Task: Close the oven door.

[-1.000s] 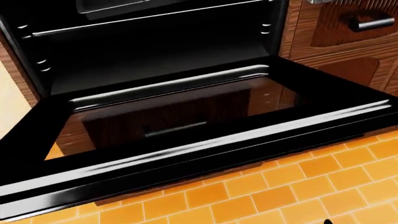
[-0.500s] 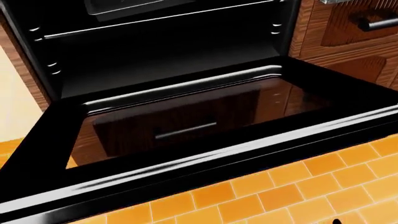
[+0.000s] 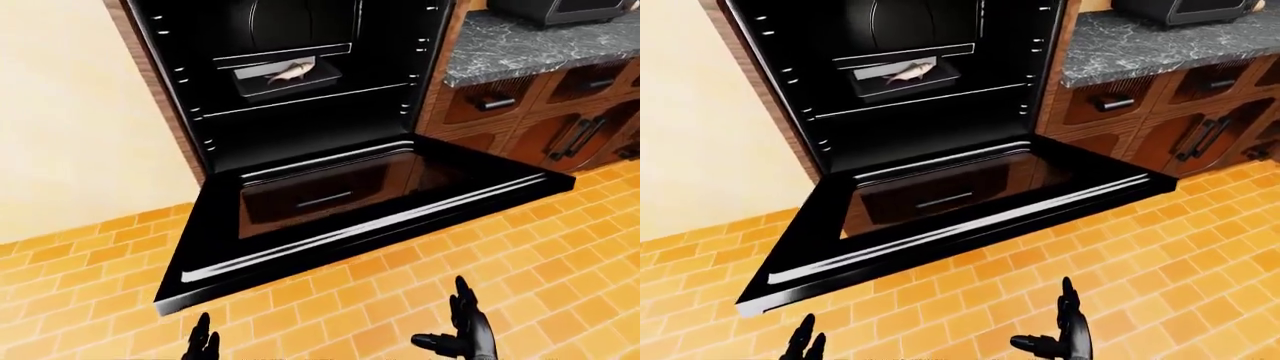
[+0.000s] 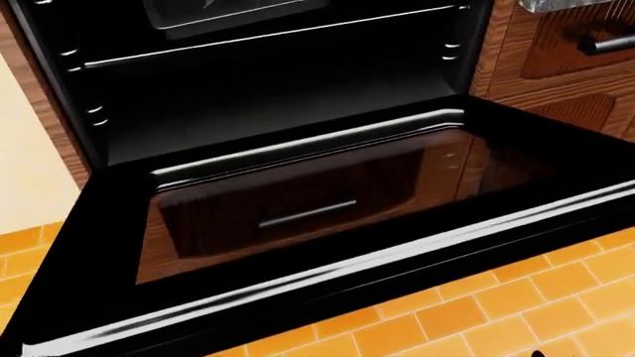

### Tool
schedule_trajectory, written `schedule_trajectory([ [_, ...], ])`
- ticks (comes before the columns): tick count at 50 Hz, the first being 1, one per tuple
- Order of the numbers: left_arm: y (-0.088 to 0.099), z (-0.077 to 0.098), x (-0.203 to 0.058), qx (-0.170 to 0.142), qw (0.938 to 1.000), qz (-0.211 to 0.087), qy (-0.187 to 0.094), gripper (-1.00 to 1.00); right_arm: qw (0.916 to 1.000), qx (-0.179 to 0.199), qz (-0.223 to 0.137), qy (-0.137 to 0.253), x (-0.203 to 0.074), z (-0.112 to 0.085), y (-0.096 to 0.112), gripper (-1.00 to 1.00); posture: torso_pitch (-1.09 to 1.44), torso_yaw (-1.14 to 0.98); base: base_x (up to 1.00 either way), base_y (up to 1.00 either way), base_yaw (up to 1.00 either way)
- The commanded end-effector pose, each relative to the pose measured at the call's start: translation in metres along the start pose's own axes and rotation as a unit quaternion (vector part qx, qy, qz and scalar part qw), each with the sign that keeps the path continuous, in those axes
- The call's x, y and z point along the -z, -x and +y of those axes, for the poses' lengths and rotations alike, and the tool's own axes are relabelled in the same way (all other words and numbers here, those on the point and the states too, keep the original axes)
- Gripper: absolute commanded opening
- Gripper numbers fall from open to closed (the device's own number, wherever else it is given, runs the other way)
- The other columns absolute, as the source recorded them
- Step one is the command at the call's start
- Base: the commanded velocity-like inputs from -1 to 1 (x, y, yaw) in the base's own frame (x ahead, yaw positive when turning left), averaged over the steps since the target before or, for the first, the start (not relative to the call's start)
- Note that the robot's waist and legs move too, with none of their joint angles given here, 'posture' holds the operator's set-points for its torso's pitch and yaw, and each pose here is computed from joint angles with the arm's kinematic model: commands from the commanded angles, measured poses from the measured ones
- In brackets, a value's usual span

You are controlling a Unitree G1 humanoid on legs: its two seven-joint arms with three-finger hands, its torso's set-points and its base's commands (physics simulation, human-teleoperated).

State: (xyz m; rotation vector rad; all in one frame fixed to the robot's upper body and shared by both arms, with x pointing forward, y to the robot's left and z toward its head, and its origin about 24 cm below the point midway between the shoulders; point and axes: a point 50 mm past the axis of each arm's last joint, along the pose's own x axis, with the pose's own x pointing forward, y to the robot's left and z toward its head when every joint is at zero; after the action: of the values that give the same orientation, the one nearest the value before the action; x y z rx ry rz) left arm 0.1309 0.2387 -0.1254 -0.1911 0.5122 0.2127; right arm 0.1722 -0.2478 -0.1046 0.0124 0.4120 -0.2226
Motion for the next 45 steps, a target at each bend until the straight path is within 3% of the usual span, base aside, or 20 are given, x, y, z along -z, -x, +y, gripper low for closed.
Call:
schedule_trajectory([
  [1,-0.0045,0.0063,-0.0134,-0.009,0.9993,-0.034,-0.009,1.0,0.9994,-0.007,-0.032,0.004,-0.0121,0.0022,-0.0065,1.0,0.0,0.0,0.0,0.27,0.0],
  [45,-0.0045,0.0063,-0.0132,-0.008,0.9994,-0.033,-0.007,1.0,0.9994,-0.009,-0.033,0.004,-0.0122,0.0025,-0.0066,1.0,0.0,0.0,0.0,0.27,0.0],
])
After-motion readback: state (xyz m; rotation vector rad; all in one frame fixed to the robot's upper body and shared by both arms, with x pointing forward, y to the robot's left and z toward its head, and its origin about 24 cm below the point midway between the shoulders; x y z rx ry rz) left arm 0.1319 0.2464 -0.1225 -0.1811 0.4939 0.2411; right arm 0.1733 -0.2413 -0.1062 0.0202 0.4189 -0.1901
